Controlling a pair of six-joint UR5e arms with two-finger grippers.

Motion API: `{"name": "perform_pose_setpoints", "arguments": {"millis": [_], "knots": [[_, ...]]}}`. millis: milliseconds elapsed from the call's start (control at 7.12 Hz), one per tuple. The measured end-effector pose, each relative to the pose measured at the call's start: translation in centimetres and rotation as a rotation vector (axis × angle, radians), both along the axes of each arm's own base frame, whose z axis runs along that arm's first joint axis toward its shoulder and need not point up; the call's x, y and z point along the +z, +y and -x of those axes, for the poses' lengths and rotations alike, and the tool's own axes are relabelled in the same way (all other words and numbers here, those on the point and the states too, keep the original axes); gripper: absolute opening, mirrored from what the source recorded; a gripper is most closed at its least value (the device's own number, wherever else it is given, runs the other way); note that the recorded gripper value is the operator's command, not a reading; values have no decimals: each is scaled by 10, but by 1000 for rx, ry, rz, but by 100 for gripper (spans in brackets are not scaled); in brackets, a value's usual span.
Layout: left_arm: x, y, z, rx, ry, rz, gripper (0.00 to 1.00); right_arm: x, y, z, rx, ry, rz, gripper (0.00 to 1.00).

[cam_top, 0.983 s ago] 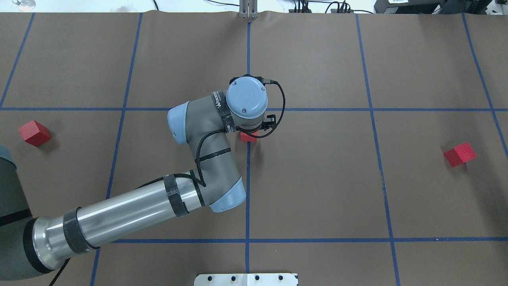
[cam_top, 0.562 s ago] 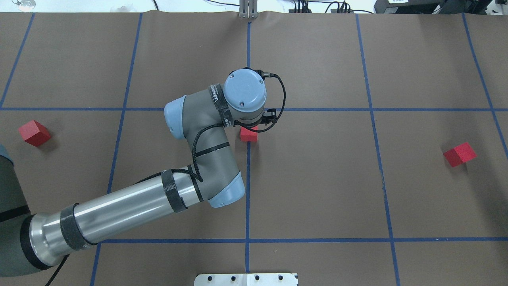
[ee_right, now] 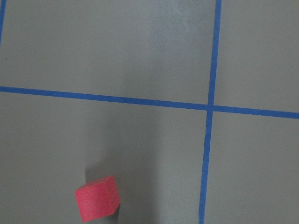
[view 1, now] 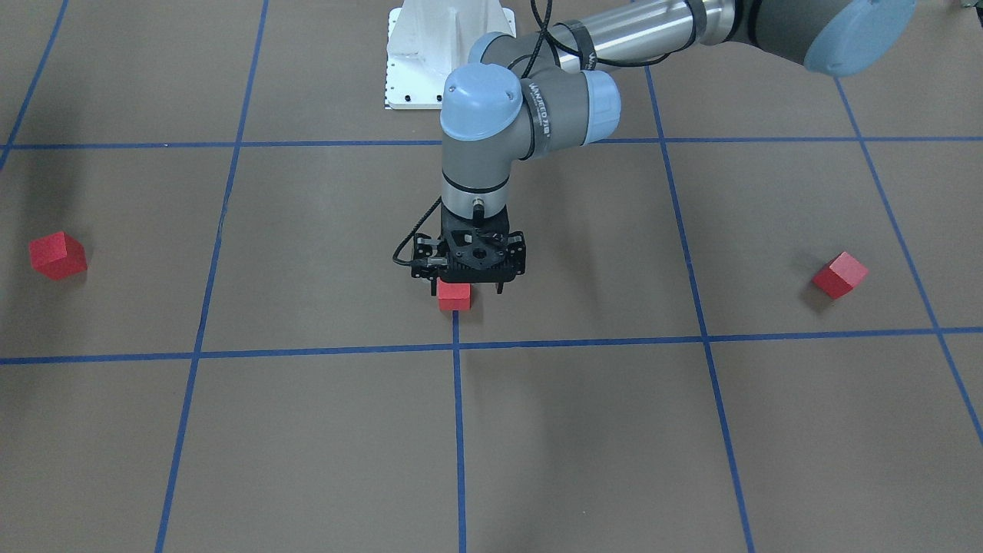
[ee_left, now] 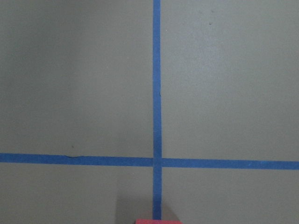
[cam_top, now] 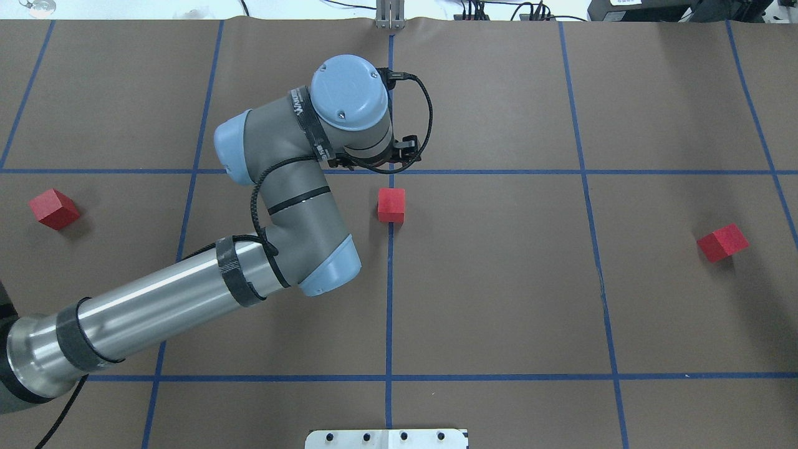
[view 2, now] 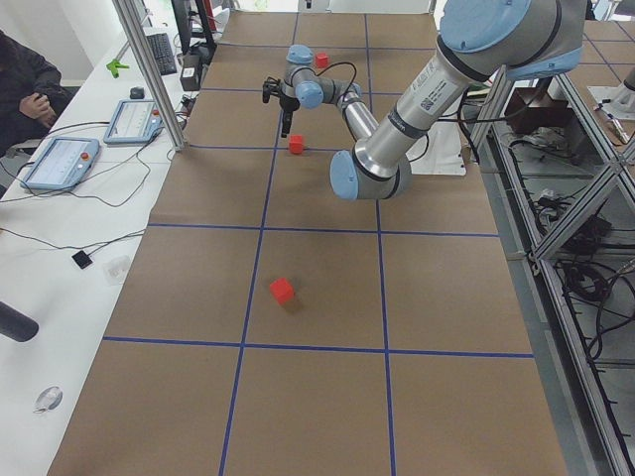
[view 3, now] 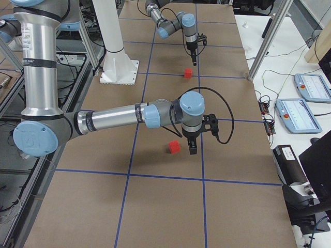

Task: Form red blocks into L shape at center
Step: 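Release the cube and raise the left gripper away while the right gripper approaches, then grasp the red cube near the right arm with the right gripper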

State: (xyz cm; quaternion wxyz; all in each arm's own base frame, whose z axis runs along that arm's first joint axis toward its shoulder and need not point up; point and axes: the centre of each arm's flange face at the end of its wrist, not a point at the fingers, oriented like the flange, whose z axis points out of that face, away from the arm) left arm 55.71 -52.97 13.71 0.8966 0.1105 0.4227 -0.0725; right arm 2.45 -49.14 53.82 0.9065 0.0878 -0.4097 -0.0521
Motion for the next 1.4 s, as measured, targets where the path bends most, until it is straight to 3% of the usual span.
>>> {"name": "perform_pose_setpoints", "arguments": {"millis": [281, 702, 1404], "knots": [[33, -3, 58, -11, 18, 15, 99, -20, -8, 37, -69, 0, -83, 99], [87, 6, 158, 31, -25, -40, 99, -9, -4, 91, -172, 22, -105, 100], [98, 14, 188, 36, -44, -61, 99, 37, 10, 149, -288, 34, -123, 100]]}}
